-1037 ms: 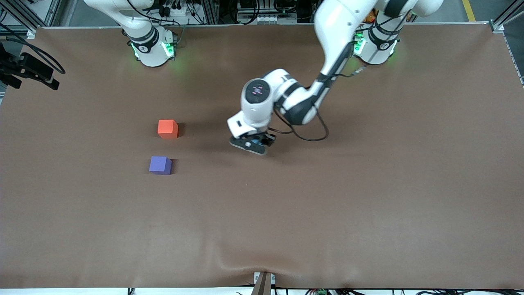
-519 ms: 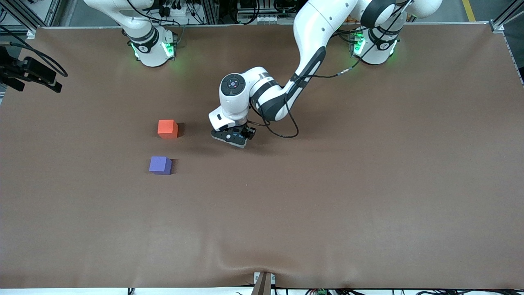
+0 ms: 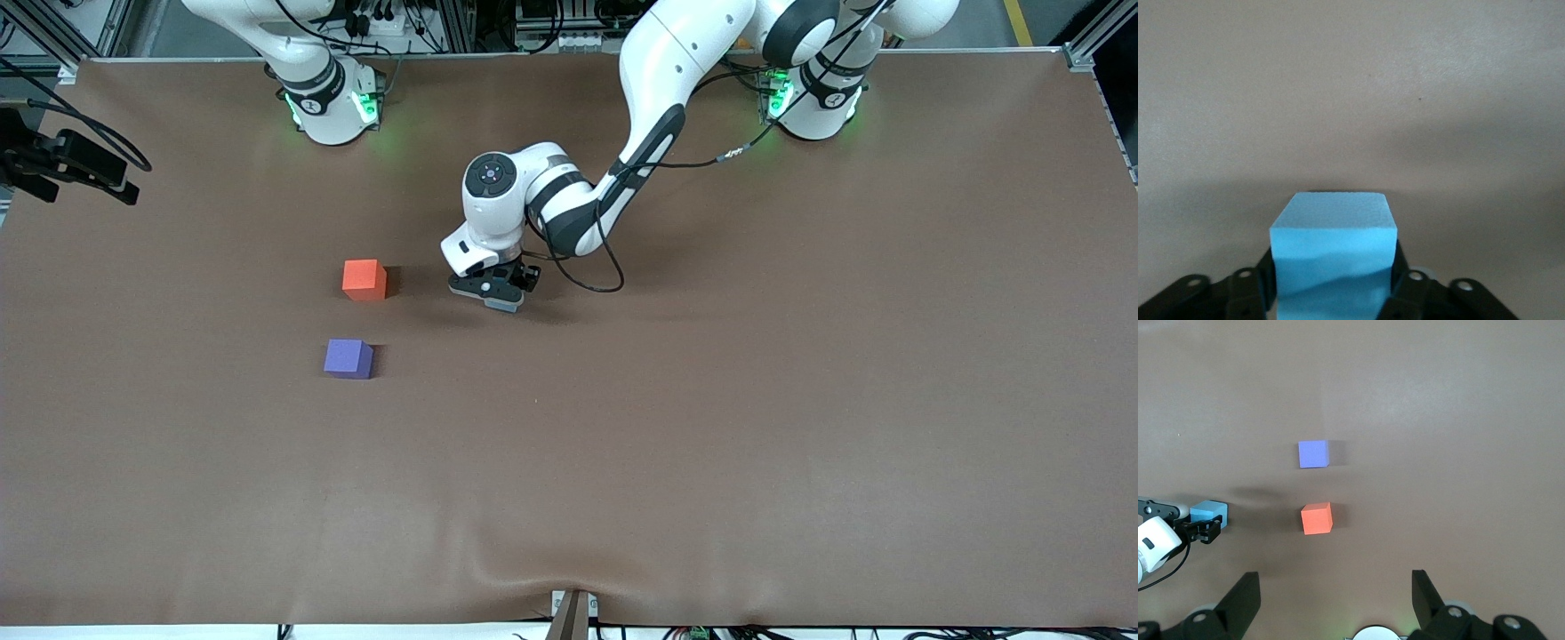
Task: Place blue block between orange and purple blocks
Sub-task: 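Lift the light blue block and carry it toward the table's middle, then set the blue block down while the right gripper reaches toward it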
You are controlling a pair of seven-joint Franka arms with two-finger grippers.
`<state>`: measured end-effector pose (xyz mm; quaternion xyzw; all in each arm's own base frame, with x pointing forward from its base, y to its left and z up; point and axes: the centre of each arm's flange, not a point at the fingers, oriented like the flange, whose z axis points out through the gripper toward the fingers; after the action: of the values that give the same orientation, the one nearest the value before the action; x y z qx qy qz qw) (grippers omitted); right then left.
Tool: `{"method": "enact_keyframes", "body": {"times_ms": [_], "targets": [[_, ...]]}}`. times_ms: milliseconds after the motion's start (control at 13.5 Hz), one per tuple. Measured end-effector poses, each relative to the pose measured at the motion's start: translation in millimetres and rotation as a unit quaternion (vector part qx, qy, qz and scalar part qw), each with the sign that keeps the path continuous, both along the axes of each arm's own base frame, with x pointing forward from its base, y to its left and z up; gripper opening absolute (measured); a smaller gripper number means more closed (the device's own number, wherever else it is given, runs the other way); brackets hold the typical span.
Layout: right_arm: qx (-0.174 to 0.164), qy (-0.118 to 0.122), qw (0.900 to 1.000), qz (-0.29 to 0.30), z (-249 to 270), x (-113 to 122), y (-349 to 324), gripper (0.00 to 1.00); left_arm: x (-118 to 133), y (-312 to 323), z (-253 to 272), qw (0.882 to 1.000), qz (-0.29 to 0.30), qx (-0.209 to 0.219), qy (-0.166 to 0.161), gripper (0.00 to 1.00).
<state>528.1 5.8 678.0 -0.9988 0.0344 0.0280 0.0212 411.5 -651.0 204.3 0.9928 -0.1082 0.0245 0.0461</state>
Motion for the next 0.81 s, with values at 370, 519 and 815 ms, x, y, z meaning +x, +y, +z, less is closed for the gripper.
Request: {"method": "enact_keyframes", "body": {"times_ms": [370, 519, 815], "targets": [[0.001, 0.011, 1.0, 0.005, -10, 5, 4, 1.0, 15, 0, 39, 0.999, 0.043, -0.008, -0.012, 1.0], [0.002, 0.02, 1.0, 0.012, -19, 10, 12, 1.0, 26, 9, 80, 0.998, 0.059, 0.001, -0.016, 1.0], [0.001, 0.047, 0.998, 0.04, -48, 25, 43, 1.0, 58, 64, 196, 0.994, 0.098, 0.042, -0.02, 1.0]]}}
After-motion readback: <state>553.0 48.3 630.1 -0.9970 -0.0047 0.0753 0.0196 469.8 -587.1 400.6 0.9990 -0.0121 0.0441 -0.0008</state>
